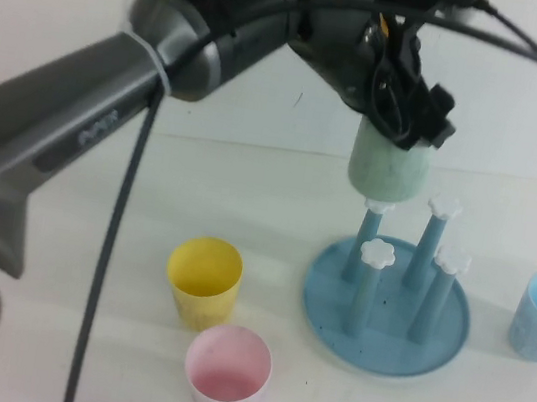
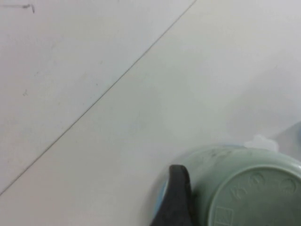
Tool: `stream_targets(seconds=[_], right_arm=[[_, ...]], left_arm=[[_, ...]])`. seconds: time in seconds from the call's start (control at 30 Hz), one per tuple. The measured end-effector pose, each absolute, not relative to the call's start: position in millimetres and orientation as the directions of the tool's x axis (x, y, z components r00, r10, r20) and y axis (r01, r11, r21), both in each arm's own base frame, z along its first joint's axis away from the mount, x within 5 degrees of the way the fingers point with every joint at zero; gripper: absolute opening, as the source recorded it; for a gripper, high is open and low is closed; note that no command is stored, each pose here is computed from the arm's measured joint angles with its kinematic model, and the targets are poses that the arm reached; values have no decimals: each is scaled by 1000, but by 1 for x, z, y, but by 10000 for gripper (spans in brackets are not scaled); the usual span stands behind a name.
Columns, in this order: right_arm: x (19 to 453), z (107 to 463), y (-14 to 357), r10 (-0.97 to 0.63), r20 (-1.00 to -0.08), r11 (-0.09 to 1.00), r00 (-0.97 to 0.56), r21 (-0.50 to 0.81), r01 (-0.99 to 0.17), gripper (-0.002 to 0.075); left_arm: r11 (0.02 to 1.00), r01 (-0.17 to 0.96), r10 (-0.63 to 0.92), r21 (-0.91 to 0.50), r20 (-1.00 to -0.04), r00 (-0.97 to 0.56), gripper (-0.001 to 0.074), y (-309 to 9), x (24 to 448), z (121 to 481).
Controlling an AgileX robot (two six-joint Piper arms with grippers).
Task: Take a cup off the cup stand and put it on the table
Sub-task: Hand over the cup
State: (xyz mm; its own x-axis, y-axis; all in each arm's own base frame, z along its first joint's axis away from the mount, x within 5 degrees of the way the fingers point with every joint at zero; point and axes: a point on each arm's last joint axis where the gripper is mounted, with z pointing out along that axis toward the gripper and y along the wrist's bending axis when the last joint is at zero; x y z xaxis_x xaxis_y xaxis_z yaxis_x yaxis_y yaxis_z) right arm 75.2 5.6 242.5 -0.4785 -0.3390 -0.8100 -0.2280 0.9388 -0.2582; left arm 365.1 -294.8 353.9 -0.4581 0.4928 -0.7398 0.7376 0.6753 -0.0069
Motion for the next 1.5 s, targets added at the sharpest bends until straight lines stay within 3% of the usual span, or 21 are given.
stream_targets(seconds=[0.13, 0.23, 0.33, 0.5, 0.6, 0.77, 0.87, 1.0, 1.27, 1.33, 1.5], right_arm=[[78, 247, 8, -282, -855, 955, -436, -208, -210, -3], [81, 256, 16, -77, -926, 982, -370, -5, -191, -3], [81, 270, 24, 106, -942, 958, -319, 183, -221, -3], [75, 306, 38, 234, -958, 876, -163, 281, -391, 34], [69, 332, 43, 278, -960, 835, -19, 251, -490, 145], [62, 360, 43, 233, -958, 852, 170, 117, -510, 401], [59, 366, 43, 212, -953, 860, 215, 77, -505, 454], [59, 368, 44, 209, -953, 855, 218, 70, -514, 470], [64, 373, 45, 228, -954, 838, 192, 92, -538, 435], [64, 374, 45, 229, -954, 839, 194, 92, -537, 368], [63, 374, 47, 214, -956, 834, 201, 72, -547, 88]], left_arm=[[665, 736, 377, -129, -792, -480, 524, -289, 345, 391], [606, 751, 261, -263, -826, -500, 524, -284, 321, 426], [501, 768, 145, -399, -836, -529, 524, -279, 296, 460], [304, 790, 20, -531, -826, -563, 524, -272, 264, 499], [181, 780, -29, -599, -796, -605, 524, -274, 256, 510], [41, 741, -13, -671, -742, -671, 524, -278, 248, 512], [-6, 718, 16, -696, -718, -696, 524, -280, 246, 511], [-46, 695, 51, -718, -696, -716, 524, -286, 244, 506], [-109, 680, 136, -725, -689, -712, 524, -319, 224, 493], [-114, 683, 143, -721, -692, -707, 524, -325, 221, 490], [-128, 725, 124, -677, -736, -666, 524, -328, 221, 489]])
